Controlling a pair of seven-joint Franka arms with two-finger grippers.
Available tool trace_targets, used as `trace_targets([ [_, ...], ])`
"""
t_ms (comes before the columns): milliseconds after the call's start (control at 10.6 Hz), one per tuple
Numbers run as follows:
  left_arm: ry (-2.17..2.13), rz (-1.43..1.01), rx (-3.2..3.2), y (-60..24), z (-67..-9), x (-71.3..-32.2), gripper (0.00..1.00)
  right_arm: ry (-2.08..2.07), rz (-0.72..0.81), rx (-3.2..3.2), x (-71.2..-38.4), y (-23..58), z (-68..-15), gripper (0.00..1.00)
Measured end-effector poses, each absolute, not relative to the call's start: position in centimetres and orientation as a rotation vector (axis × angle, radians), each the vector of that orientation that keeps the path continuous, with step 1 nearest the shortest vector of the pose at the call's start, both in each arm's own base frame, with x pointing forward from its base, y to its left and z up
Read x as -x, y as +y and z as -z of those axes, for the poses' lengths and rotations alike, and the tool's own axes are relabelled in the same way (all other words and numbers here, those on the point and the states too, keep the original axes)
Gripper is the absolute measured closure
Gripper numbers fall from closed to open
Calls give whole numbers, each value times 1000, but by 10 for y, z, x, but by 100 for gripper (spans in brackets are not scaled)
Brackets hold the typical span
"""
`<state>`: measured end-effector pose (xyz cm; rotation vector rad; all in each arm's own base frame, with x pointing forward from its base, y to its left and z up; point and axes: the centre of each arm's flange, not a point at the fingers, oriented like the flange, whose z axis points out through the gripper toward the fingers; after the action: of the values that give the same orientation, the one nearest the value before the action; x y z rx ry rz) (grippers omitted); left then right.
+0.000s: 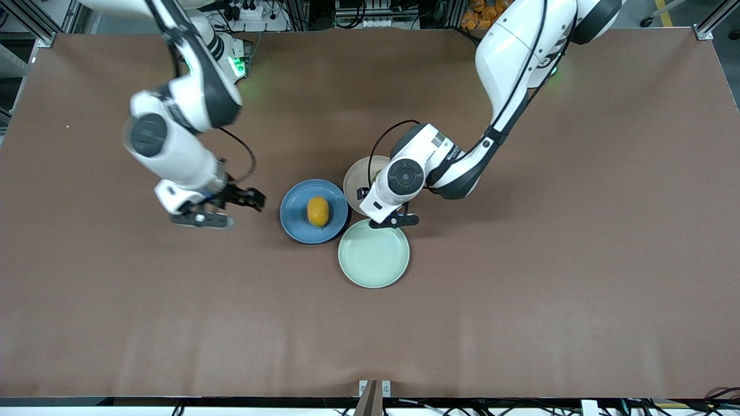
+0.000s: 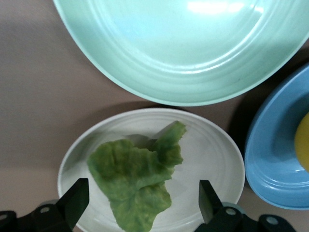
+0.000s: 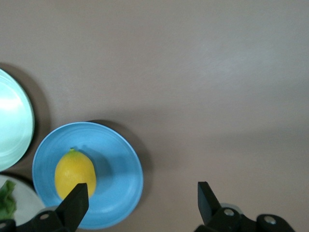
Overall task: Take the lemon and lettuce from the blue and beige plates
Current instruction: 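Reach the right gripper to the lemon while the left gripper reaches the lettuce, then lower and close the right gripper on lemon while the left grips lettuce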
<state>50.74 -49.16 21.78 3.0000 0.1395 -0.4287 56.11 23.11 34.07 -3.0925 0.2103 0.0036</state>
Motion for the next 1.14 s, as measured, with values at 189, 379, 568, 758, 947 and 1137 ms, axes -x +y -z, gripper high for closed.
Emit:
trace_targets([
  [189,159,435,-3003,-490,-214,-508,0,260,9,3081,-552,274,-297,0],
  [379,172,447,-3011,-488,-209,-506,0,317,8,3057,-543,300,-268,0],
  [568,173,467,-3019,-486,-200,-503,0,376,2,3036,-535,318,-242,0],
  [758,172,490,-3028,-484,-191,-498,0,392,10,3025,-527,334,-223,0],
  [947,209,495,-3030,-484,-189,-497,4,374,27,3003,-523,344,-215,0],
  [1137,245,497,-3031,-484,-189,-497,22,323,39,3021,-519,349,-208,14],
])
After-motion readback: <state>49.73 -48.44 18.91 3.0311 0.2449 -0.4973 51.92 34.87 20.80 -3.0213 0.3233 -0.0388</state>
